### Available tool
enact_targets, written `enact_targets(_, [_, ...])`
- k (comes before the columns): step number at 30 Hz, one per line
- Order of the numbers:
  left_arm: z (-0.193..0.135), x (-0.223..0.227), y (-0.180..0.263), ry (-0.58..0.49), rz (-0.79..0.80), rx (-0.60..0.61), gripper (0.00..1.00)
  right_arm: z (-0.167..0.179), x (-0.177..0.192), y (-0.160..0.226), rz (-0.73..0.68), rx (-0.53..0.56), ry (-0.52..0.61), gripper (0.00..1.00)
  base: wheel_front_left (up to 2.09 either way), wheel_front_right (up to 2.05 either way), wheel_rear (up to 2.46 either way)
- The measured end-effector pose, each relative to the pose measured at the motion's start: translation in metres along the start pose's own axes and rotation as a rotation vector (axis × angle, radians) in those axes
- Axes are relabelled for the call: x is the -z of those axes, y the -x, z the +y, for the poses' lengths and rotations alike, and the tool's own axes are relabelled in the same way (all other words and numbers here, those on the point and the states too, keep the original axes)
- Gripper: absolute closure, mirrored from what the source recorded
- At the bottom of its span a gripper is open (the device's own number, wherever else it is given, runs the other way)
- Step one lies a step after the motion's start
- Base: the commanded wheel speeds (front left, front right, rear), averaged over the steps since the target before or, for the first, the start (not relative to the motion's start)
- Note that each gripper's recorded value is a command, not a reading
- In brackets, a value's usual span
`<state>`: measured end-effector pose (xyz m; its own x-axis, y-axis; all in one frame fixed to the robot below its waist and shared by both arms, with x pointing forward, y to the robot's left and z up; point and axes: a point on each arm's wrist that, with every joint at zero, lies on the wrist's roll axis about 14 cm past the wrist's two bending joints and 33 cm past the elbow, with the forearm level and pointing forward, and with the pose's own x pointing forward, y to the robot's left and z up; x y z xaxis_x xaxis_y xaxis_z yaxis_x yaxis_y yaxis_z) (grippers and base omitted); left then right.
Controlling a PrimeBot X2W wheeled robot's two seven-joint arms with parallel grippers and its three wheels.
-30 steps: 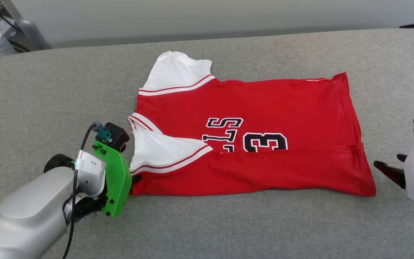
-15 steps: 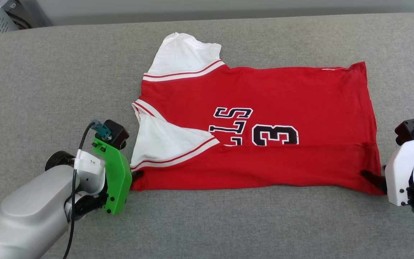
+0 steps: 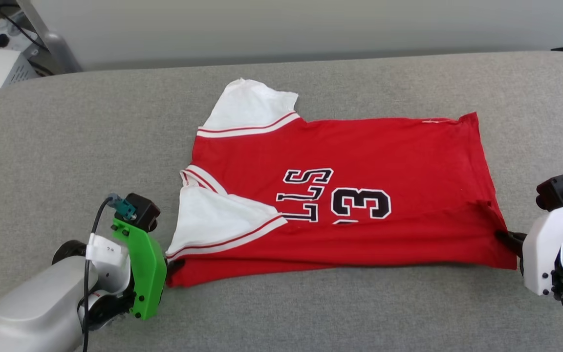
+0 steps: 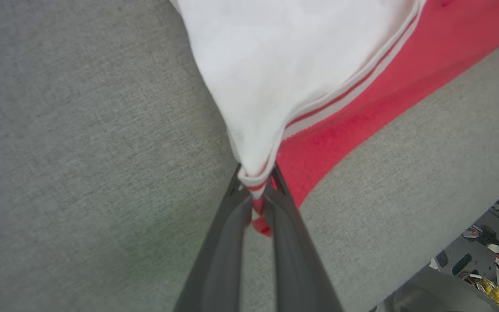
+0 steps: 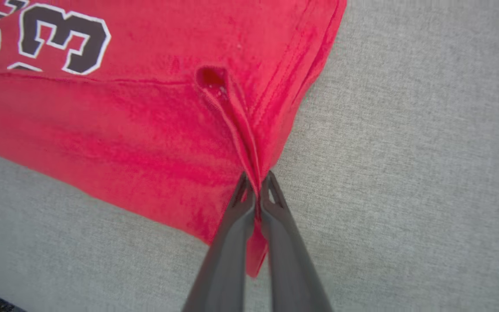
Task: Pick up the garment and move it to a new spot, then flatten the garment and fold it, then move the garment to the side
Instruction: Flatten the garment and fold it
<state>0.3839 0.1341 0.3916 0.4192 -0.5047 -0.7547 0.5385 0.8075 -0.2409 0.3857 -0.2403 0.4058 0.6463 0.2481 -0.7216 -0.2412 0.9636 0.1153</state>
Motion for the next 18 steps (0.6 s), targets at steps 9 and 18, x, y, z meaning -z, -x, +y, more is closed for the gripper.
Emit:
enact_targets(9, [-0.012,0.020,0.030,-0.021,-0.011,-0.001,1.00,0.014,0.004,0.030,-0.065,-0.048,0.009,1.00,0.00,0.00,0.00])
enact_targets(18, [-0.016,0.037,0.021,0.045,0.021,-0.005,1.00,0.010,0.020,0.028,-0.025,-0.039,-0.042,1.00,0.00,0.00,0.00])
